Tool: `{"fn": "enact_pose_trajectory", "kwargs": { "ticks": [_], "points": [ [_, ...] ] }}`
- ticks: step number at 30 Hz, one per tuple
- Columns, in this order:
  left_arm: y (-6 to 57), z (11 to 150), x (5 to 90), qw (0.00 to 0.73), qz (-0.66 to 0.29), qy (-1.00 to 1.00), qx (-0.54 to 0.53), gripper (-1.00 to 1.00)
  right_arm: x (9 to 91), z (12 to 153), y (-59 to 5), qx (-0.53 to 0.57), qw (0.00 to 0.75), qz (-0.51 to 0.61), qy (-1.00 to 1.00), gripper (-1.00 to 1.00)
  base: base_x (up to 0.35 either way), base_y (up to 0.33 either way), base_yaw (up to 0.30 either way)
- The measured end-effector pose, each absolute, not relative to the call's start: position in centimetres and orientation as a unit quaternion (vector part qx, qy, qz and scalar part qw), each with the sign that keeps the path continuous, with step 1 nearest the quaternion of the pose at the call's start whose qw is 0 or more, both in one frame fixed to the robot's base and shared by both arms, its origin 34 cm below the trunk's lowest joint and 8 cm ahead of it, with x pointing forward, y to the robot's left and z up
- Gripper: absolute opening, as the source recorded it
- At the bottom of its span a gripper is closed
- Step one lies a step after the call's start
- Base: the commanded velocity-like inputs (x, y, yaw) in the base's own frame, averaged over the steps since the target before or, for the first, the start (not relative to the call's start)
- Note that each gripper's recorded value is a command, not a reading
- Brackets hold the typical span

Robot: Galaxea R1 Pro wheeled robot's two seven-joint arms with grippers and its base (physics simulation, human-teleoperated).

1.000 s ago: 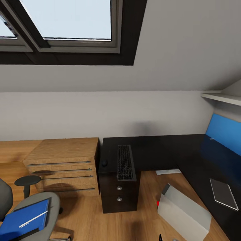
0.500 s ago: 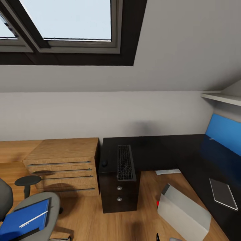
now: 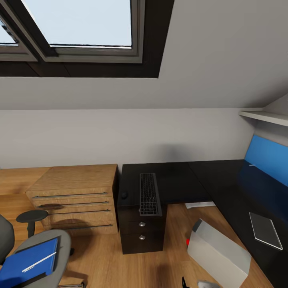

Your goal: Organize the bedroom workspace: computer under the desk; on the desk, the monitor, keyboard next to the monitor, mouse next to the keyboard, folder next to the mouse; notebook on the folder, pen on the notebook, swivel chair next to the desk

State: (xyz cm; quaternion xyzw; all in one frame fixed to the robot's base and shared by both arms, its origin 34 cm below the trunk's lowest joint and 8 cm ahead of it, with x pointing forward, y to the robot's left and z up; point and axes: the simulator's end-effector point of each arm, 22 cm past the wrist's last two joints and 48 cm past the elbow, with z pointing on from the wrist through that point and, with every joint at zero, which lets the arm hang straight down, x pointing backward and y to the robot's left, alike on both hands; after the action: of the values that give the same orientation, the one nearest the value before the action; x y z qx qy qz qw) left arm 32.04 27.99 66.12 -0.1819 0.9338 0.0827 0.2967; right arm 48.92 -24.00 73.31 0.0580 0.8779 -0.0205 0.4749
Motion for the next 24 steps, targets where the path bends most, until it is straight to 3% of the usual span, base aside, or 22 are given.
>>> {"fn": "enact_pose_trajectory", "kwargs": {
  "ticks": [9,15,19,24],
  "points": [
    [28.0,66.1,32.0,0.297,0.083,0.934,-0.181,1.0,53.2,76.3,-23.3,0.068,0.516,0.0,0.854,1.0,0.0,0.0,-0.001],
    [28.0,66.1,32.0,0.297,0.083,0.934,-0.181,1.0,62.4,82.0,-25.2,0.068,0.555,-0.005,0.829,1.0,0.0,0.0,0.0],
    [28.0,66.1,32.0,0.297,0.084,0.934,-0.181,1.0,71.6,88.4,-26.8,0.074,0.545,-0.028,0.835,1.0,0.0,0.0,0.0],
    [28.4,66.1,32.0,0.297,0.087,0.933,-0.182,1.0,74.7,90.6,-27.3,0.073,0.508,-0.043,0.857,1.0,0.0,0.0,0.0]
  ]
}}
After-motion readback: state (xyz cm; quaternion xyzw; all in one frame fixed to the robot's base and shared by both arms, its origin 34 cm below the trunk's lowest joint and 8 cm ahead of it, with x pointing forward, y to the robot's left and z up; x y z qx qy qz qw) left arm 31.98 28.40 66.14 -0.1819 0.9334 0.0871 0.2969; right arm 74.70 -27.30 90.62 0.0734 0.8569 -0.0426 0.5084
